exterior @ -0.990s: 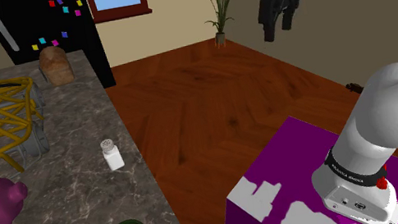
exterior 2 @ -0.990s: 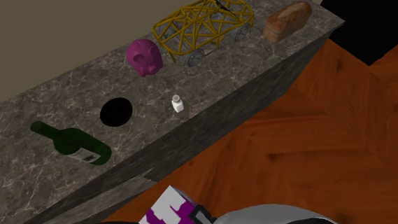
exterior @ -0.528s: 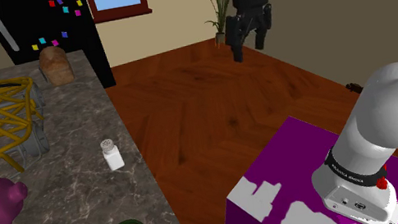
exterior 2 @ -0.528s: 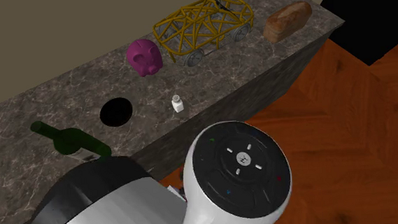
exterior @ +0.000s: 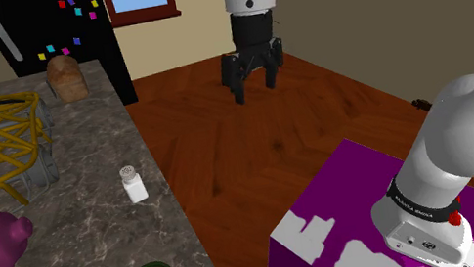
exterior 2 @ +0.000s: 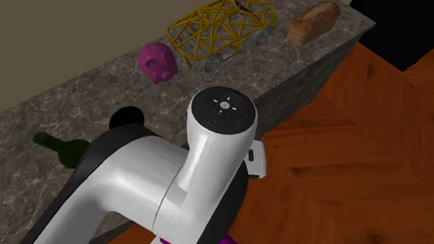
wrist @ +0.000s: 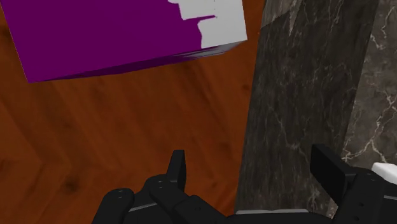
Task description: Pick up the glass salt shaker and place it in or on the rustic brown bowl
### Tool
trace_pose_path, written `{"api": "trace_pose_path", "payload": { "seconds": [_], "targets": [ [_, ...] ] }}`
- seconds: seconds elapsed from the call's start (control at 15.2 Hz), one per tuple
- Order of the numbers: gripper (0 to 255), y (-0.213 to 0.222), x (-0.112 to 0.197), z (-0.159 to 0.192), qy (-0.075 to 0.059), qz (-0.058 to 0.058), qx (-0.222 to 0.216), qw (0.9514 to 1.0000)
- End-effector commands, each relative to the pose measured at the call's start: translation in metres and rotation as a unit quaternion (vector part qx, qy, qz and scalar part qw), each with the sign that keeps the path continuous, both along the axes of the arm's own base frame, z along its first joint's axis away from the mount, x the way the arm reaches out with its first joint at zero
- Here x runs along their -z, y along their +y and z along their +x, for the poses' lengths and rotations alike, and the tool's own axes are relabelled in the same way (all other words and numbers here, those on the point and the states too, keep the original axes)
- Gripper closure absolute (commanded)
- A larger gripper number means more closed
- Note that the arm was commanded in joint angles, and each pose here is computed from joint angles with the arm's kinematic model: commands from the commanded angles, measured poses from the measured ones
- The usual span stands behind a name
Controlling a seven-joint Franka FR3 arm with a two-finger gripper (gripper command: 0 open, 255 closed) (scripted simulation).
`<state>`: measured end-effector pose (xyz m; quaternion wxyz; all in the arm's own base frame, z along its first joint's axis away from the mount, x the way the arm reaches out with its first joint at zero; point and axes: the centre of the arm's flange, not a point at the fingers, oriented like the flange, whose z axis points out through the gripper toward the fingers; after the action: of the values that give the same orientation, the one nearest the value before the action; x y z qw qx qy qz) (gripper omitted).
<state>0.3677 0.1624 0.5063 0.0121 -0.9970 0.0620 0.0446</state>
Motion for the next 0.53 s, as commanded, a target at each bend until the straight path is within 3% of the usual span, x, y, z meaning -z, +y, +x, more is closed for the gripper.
{"api": "trace_pose_path", "payload": {
  "seconds": [0.0,0.46],
  "targets": [
    [0,0.019,0.010,0.014,-0.002,0.004,0.007,1.0000],
    [0,0.085,0.047,0.061,-0.004,0.016,0.030,0.9994]
  ]
}}
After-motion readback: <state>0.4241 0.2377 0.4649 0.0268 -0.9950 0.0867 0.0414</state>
